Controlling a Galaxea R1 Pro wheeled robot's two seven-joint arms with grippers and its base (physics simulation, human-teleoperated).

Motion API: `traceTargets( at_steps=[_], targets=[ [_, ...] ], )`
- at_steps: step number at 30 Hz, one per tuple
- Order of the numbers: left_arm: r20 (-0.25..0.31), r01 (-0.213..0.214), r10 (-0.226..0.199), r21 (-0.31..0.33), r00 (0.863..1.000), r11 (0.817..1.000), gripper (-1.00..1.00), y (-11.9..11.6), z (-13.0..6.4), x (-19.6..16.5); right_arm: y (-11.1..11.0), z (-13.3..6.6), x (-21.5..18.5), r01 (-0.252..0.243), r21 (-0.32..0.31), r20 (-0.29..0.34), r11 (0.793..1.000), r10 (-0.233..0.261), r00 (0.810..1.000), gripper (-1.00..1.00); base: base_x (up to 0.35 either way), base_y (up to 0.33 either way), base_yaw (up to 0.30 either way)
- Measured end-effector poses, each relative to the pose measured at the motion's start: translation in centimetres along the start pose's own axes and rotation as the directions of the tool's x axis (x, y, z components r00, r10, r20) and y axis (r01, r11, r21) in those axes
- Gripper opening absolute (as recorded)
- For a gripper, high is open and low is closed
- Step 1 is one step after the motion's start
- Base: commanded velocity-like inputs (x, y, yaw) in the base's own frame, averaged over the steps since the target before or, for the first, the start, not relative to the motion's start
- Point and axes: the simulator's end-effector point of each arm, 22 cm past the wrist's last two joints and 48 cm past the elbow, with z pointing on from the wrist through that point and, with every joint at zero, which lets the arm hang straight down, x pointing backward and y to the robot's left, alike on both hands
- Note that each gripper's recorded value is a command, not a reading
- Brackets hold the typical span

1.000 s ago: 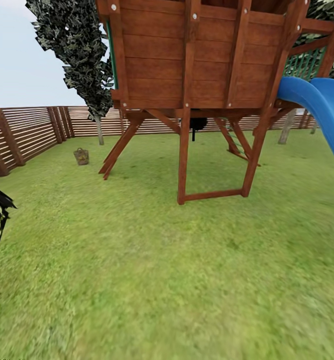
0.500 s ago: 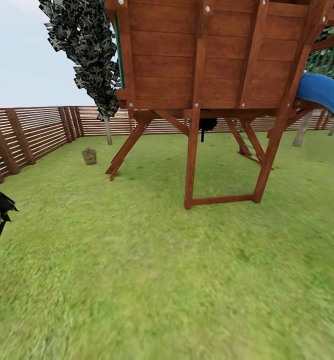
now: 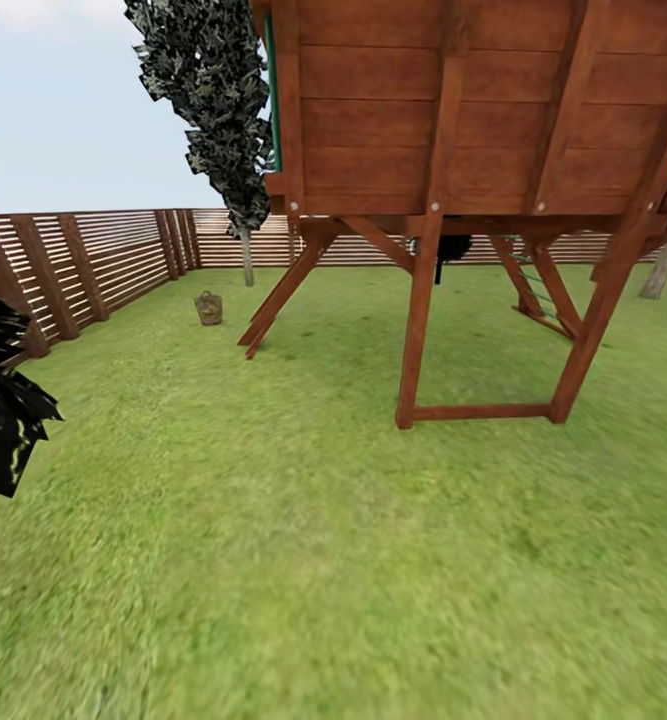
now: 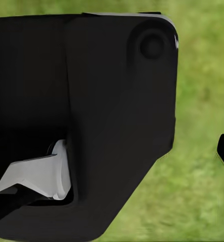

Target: Take the three Easter eggs out of the wicker basket on the lawn in the garden, then place them on the lawn next to a single tree (choose any tree) so that all three eggs are next to the same tree and none are left in the basket.

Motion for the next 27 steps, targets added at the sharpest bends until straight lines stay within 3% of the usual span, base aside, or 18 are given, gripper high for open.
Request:
traceTargets(
  at_steps=[17, 27],
  targets=[
    [-0.010, 0.000, 0.000, 0.000, 1.000, 1.000, 1.00, 0.00, -0.06, 0.38, -0.02, -0.01, 0.39, -0.002, 0.001, -0.010, 1.000, 0.002, 1.000, 1.00, 0.330, -0.019, 0.065],
    [-0.011, 0.000, 0.000, 0.000, 1.000, 1.000, 1.00, 0.00, -0.08, 0.43, -0.02, -0.01, 0.41, -0.001, 0.001, -0.010, 1.000, 0.001, 1.000, 1.00, 0.330, -0.081, 0.201]
  ],
)
